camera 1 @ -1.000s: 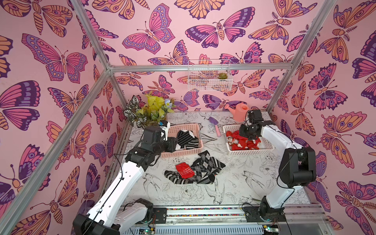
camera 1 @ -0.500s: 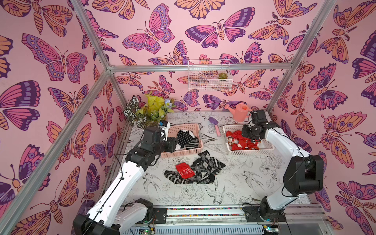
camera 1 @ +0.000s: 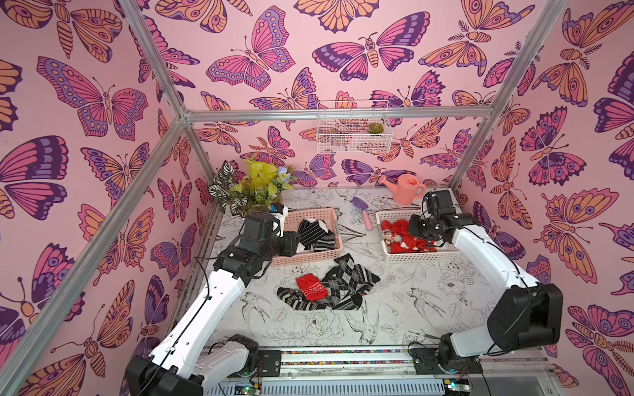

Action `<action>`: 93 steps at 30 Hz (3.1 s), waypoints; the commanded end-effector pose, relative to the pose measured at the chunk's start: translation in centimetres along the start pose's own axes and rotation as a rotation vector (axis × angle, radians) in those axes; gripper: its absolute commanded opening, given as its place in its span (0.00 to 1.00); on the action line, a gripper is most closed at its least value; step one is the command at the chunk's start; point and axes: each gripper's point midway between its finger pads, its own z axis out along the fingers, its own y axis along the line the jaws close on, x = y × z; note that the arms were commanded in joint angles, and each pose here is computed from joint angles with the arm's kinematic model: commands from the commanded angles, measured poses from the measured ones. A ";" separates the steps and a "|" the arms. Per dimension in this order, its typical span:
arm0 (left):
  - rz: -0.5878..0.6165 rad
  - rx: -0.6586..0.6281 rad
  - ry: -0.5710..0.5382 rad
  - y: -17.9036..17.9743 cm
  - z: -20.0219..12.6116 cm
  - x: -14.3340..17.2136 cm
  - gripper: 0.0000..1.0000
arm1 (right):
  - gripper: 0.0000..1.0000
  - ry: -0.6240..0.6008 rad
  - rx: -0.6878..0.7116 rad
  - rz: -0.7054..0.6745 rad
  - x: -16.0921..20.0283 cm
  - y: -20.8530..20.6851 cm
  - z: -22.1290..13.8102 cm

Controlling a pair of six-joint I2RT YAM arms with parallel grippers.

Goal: Sort the socks into the basket by color
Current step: Place the sock in the bin, then pick up the sock at the center of the board.

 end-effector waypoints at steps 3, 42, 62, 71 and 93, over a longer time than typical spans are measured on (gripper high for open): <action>0.006 -0.016 0.044 -0.5 0.3 0.8 0.45 | 0.35 0.027 -0.032 -0.035 1.6 1.3 -1.3; -0.252 -0.298 0.391 -1.9 -0.3 17.8 0.54 | 0.36 0.067 -0.149 -0.132 4.9 4.1 -2.2; -0.404 -0.216 0.326 -2.5 2.9 19.6 0.52 | 0.36 0.074 -0.152 -0.163 5.6 4.6 -3.0; -0.416 -0.236 0.333 -2.1 3.8 20.2 0.50 | 0.36 0.070 -0.149 -0.164 5.4 4.6 -3.0; -0.479 -0.228 0.296 -0.8 4.4 21.2 0.47 | 0.35 0.075 -0.147 -0.159 5.5 4.6 -3.0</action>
